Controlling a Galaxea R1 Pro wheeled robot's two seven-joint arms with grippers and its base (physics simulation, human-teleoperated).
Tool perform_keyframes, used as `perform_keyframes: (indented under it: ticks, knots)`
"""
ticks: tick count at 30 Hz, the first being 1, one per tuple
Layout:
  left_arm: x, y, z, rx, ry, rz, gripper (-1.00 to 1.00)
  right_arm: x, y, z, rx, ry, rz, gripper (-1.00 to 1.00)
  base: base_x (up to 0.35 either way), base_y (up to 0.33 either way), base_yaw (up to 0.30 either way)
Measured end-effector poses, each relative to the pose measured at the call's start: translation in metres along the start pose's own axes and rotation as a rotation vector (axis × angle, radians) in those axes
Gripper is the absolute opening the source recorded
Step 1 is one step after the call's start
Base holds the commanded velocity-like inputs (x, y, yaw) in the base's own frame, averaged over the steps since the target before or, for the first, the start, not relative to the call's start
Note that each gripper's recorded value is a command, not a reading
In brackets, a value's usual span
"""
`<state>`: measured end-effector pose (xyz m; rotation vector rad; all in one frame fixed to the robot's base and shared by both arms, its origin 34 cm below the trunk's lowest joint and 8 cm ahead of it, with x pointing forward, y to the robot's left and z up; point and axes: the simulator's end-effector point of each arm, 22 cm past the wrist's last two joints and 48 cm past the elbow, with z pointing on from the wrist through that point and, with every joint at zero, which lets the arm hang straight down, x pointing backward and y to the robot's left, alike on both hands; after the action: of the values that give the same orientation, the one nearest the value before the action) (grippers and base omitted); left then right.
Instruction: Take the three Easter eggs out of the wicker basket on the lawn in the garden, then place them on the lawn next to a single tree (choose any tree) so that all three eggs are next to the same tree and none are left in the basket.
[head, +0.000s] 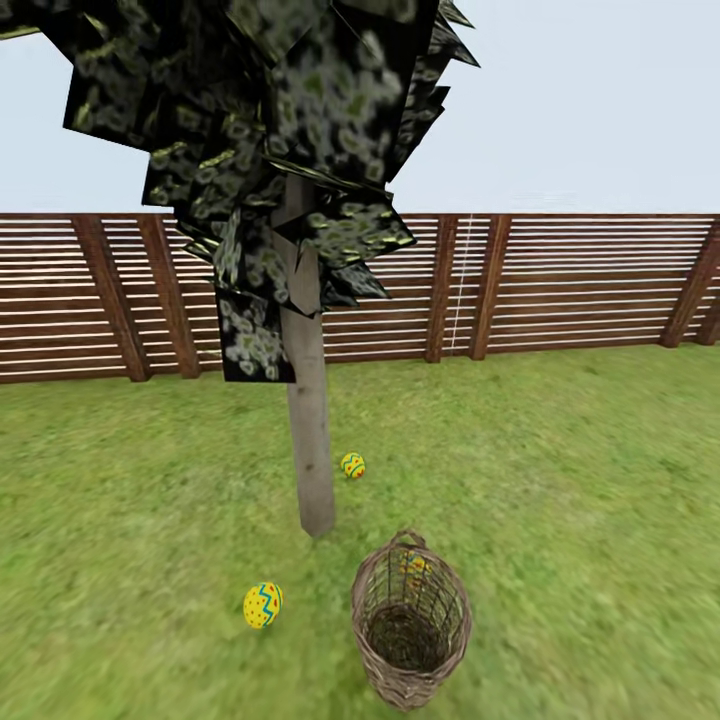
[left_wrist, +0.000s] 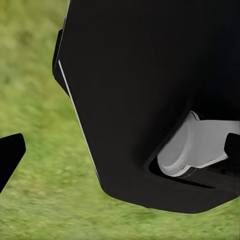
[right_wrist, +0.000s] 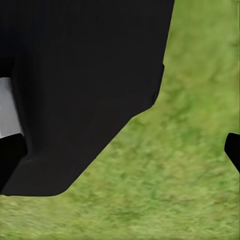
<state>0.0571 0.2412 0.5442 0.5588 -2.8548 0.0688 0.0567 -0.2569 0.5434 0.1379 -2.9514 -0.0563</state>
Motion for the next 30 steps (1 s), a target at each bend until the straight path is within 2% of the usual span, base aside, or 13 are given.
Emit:
perform_keyframes:
  ticks: [30]
  knots:
    - [-0.014,-0.016,0.000,0.029,-0.041,0.006,1.00,-0.019,0.000,0.000,0.003,-0.049,-0.003,1.00,0.000,0.000,0.000]
